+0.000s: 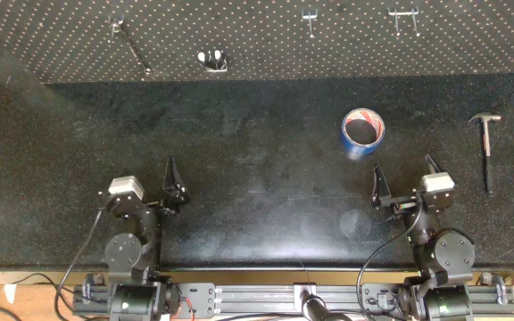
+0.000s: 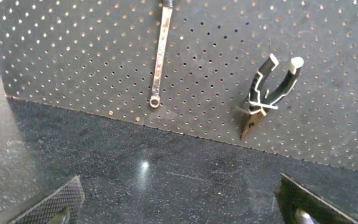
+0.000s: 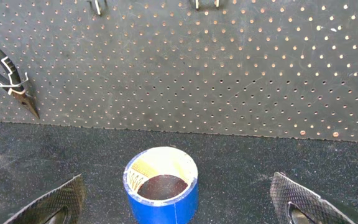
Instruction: Place Tools Onto Pegboard
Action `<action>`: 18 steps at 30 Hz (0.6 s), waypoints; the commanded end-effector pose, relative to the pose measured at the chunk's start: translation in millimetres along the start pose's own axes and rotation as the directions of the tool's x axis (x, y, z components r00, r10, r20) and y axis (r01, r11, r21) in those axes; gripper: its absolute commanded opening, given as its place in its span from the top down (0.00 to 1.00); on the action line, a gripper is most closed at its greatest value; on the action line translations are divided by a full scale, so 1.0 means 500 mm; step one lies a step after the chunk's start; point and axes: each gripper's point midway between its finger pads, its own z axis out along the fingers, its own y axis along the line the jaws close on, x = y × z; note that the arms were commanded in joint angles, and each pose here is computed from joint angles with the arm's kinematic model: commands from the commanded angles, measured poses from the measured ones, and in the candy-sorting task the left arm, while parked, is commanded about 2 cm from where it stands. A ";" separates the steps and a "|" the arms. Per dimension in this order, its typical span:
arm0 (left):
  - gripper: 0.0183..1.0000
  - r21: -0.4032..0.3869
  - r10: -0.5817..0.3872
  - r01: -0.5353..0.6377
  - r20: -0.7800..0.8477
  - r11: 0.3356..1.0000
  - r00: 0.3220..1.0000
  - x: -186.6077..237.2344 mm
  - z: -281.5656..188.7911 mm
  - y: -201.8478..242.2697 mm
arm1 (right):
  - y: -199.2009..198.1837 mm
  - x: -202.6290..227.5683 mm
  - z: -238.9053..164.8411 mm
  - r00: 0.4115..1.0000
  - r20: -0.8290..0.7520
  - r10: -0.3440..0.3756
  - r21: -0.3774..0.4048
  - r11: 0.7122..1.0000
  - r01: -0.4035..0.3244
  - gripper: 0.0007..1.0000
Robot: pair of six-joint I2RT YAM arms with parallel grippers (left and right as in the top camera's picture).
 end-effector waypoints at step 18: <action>0.00 0.233 0.158 -0.153 -0.003 0.960 0.987 0.016 -0.015 -0.089 | 0.003 0.004 0.000 1.000 -0.001 0.011 -0.006 1.000 -0.011 0.03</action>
